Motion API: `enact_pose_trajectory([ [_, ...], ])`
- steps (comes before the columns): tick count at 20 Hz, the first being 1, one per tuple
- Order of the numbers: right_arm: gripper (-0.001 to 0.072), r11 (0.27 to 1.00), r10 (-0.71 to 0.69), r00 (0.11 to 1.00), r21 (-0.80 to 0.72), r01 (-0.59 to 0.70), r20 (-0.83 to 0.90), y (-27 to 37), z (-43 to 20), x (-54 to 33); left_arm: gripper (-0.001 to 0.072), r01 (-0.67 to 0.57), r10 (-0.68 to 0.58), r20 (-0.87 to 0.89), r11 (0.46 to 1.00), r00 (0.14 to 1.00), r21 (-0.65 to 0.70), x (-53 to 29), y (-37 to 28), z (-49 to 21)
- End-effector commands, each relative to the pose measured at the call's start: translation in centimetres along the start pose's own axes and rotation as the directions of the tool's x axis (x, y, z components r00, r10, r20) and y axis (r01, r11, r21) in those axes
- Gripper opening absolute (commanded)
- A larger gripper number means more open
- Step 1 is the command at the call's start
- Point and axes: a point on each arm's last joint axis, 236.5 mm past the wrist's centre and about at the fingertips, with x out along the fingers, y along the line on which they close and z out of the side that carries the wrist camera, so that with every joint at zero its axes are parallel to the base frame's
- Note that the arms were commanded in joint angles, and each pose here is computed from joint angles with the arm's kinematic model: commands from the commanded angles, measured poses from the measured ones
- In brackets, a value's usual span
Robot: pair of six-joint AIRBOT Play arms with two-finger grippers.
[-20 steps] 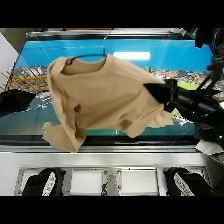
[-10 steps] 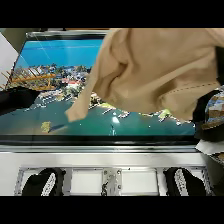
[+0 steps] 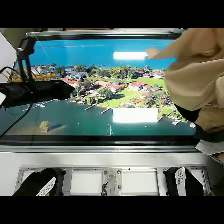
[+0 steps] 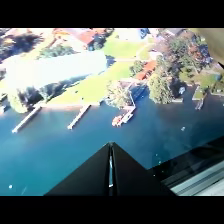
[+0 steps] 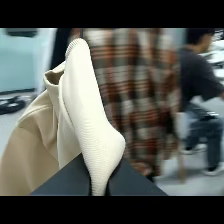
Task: Fold the clothes and pants, and hang the long-sleeved shirts on hangers.
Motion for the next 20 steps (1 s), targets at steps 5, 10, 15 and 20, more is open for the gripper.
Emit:
enact_pose_trajectory([
  [5, 0.0013, 0.930, -0.327, 0.940, -0.146, 0.339, 0.096, -10.2, 7.5, -0.9, 0.0017, 0.012, -0.012, -0.037, 1.000, 0.999, 0.007, 2.6, -0.3, -0.2],
  [10, 0.0013, 0.914, -0.362, 0.919, -0.134, 0.383, 0.158, -11.5, 10.8, -1.6, 0.0018, 0.015, -0.015, -0.038, 1.000, 0.999, 0.006, 2.6, -0.3, -0.3],
  [15, 0.0013, 0.909, -0.364, 0.914, -0.144, 0.391, 0.180, -11.4, 11.7, -1.8, 0.0017, 0.017, -0.017, -0.034, 1.000, 0.999, 0.007, 2.4, -0.4, -0.2],
  [20, 0.0013, 0.905, -0.368, 0.909, -0.150, 0.399, 0.198, -11.2, 12.3, -2.2, 0.0018, 0.016, -0.015, -0.034, 1.000, 0.999, 0.008, 2.4, -0.4, -0.2],
])
